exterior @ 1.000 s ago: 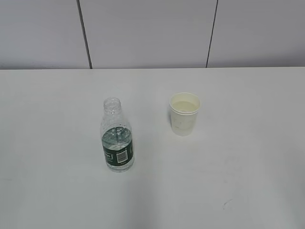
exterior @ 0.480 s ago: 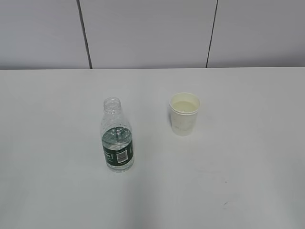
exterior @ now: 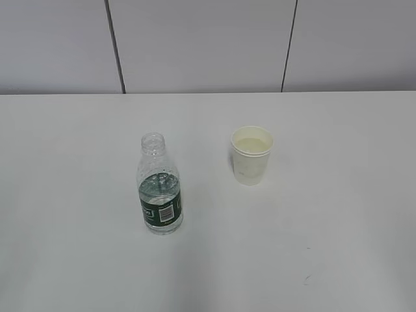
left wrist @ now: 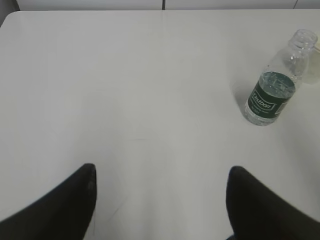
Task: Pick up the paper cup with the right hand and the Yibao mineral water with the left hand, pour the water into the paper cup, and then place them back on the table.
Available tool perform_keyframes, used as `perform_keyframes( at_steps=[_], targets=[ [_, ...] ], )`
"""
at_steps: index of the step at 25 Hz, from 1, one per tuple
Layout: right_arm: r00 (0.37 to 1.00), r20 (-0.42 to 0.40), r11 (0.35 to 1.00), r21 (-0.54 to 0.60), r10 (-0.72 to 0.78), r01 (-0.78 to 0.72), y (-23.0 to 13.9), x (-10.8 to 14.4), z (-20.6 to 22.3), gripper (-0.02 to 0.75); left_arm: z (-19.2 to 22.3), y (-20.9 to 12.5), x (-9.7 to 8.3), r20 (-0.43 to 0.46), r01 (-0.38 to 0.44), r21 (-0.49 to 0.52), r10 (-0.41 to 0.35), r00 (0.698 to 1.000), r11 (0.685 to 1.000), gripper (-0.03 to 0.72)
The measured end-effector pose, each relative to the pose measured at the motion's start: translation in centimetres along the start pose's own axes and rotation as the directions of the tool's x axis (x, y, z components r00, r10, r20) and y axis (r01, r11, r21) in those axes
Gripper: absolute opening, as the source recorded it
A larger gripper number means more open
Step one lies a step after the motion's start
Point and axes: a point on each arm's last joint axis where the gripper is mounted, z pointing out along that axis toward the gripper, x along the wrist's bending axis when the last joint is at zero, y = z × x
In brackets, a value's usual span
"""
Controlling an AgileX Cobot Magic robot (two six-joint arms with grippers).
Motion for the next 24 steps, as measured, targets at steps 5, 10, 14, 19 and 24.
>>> perform_keyframes(
  at_steps=[5,10,14,19,24],
  targets=[
    [1.0,0.009,1.0,-0.003,0.01,-0.01,0.01,-0.08,0.04,0.591,0.0,0.01,0.0,0.0,0.0,-0.001,0.0,1.0,1.0,0.499],
    [1.0,0.012,1.0,-0.001,0.011,-0.011,-0.01,-0.11,0.05,0.591,0.0,0.01,-0.04,0.004,0.002,-0.001,-0.002,1.0,1.0,0.499],
    [1.0,0.013,1.0,-0.003,0.013,-0.013,0.01,-0.12,0.05,0.591,0.0,0.02,-0.07,0.008,0.005,-0.002,-0.005,1.0,1.0,0.499],
    [1.0,0.013,1.0,-0.005,0.013,-0.013,0.02,-0.12,0.05,0.591,0.0,0.02,-0.07,0.008,0.005,-0.002,-0.005,1.0,1.0,0.499],
    [1.0,0.013,1.0,-0.005,0.015,-0.015,0.02,-0.12,0.05,0.591,0.0,0.02,-0.07,0.008,0.006,-0.002,-0.006,1.0,1.0,0.499]
  ],
)
